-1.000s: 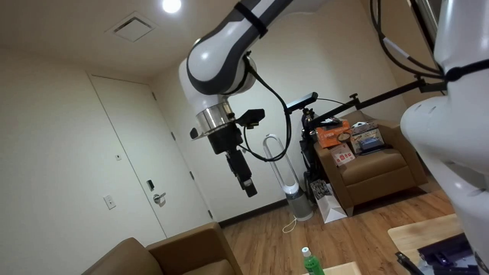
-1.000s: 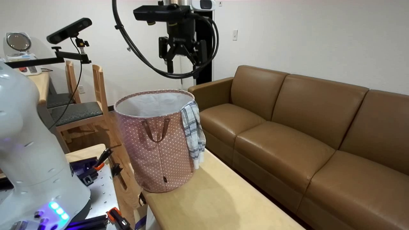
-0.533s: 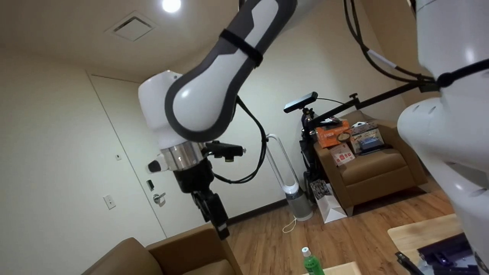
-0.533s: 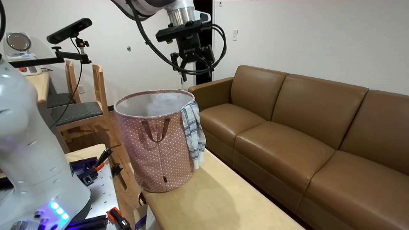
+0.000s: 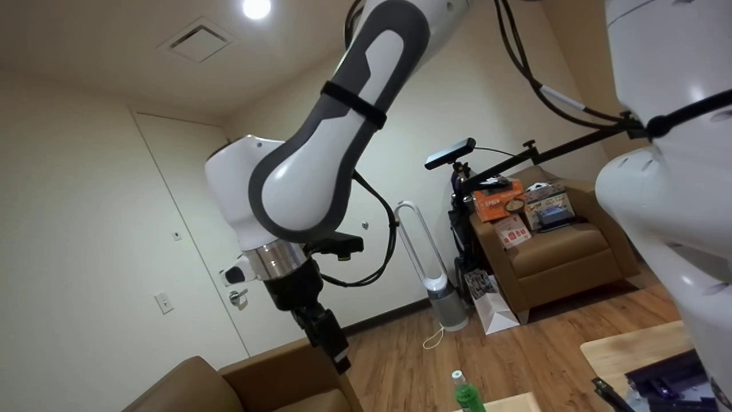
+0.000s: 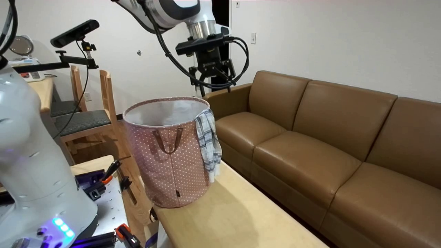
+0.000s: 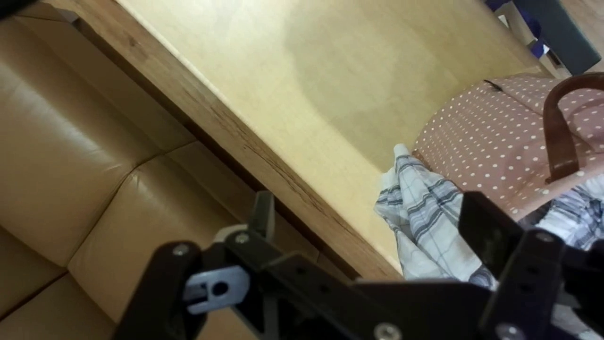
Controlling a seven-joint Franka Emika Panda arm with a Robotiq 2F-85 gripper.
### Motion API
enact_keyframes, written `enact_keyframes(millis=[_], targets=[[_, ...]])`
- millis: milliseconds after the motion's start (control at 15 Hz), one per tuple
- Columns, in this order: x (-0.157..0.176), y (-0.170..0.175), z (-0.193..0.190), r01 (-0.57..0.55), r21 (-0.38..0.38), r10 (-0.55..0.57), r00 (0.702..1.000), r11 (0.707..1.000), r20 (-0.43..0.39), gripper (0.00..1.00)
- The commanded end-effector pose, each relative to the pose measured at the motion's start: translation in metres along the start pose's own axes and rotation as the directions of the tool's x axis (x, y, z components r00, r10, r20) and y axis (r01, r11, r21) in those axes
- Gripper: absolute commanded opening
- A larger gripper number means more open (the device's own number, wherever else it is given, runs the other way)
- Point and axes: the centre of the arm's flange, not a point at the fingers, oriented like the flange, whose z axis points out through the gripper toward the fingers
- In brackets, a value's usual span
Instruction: Remove three things from the carrier bag and put them on the table
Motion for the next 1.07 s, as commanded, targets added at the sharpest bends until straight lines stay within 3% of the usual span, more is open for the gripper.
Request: enact_keyframes(millis=[0,133,333,667,733,933,1000], targets=[[0.040,-0.037,0.012,0.179,-0.054,-0.175,0.983,0.982,0.058,1.00],[0.068,-0.071,0.020,0.281,-0.059,-0.276,0.957,0.958,0.087,1.00],[0.088,-0.117,0.036,0.439,-0.057,-0.432,0.895,0.897,0.109,1.00],[0.099,-0.155,0.068,0.636,-0.038,-0.613,0.757,0.771,0.227,1.00],[0.098,-0.153,0.059,0.562,-0.035,-0.547,0.816,0.826,0.186,1.00],[0.099,-0.155,0.065,0.569,-0.028,-0.554,0.810,0.822,0.192,1.00],[0.103,-0.159,0.065,0.617,-0.050,-0.600,0.778,0.785,0.190,1.00]])
